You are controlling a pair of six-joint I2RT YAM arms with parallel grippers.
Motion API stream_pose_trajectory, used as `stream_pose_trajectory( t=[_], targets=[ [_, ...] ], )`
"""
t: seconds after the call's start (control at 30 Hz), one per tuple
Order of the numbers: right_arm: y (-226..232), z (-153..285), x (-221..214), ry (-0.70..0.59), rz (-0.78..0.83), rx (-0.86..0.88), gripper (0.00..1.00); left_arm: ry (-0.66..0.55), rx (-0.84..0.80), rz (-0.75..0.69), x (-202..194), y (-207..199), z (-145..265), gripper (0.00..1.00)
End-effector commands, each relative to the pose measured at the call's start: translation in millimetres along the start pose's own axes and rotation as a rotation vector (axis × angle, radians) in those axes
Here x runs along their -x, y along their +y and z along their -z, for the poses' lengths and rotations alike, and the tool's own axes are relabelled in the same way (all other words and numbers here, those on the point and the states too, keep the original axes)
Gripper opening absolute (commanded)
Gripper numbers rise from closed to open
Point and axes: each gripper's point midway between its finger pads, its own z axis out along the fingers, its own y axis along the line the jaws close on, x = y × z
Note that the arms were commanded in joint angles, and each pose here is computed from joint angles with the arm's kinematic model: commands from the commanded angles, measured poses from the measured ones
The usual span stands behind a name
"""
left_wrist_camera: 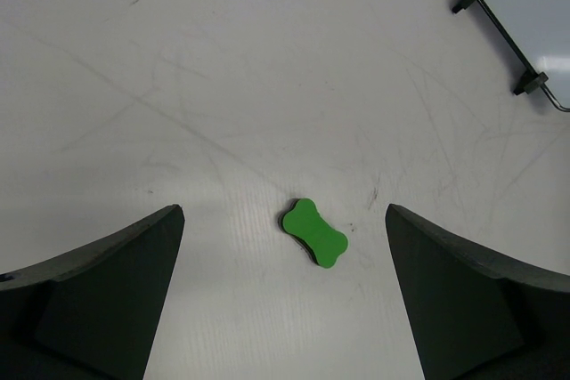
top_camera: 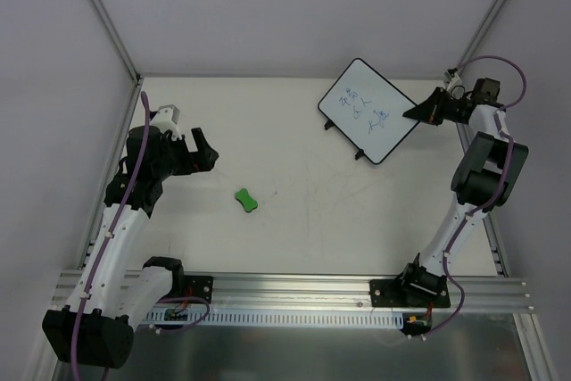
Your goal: Erase the whiteboard
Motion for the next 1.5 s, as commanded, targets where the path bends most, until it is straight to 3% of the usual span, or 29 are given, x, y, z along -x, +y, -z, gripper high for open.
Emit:
stream_pose_trajectory(
  t=[0.0, 0.57, 0.83, 1.2, 1.47],
  targets=[
    [34, 15, 35, -0.059, 0.155, 0.029, 0.00, -0.020, -0.043, -0.029, 8, -10, 1, 0.99],
    [122, 57, 107, -0.207, 0.415, -0.081, 0.00, 0.018, -0.042, 0.028, -1, -11, -6, 0.99],
    [175, 31, 97, -0.243, 0.453, -0.044, 0.00, 0.074, -0.039, 0.077, -10, -21, -18, 0.99],
    [203, -53, 2, -0.240, 0.438, 0.004, 0.00, 0.157, 0.101, 0.293, -40, -25, -46, 0.99],
    [201, -83, -71, -0.197, 0.362, 0.035, 0.00, 0.227, 0.201, 0.331, -79, -30, -64, 0.99]
  ],
)
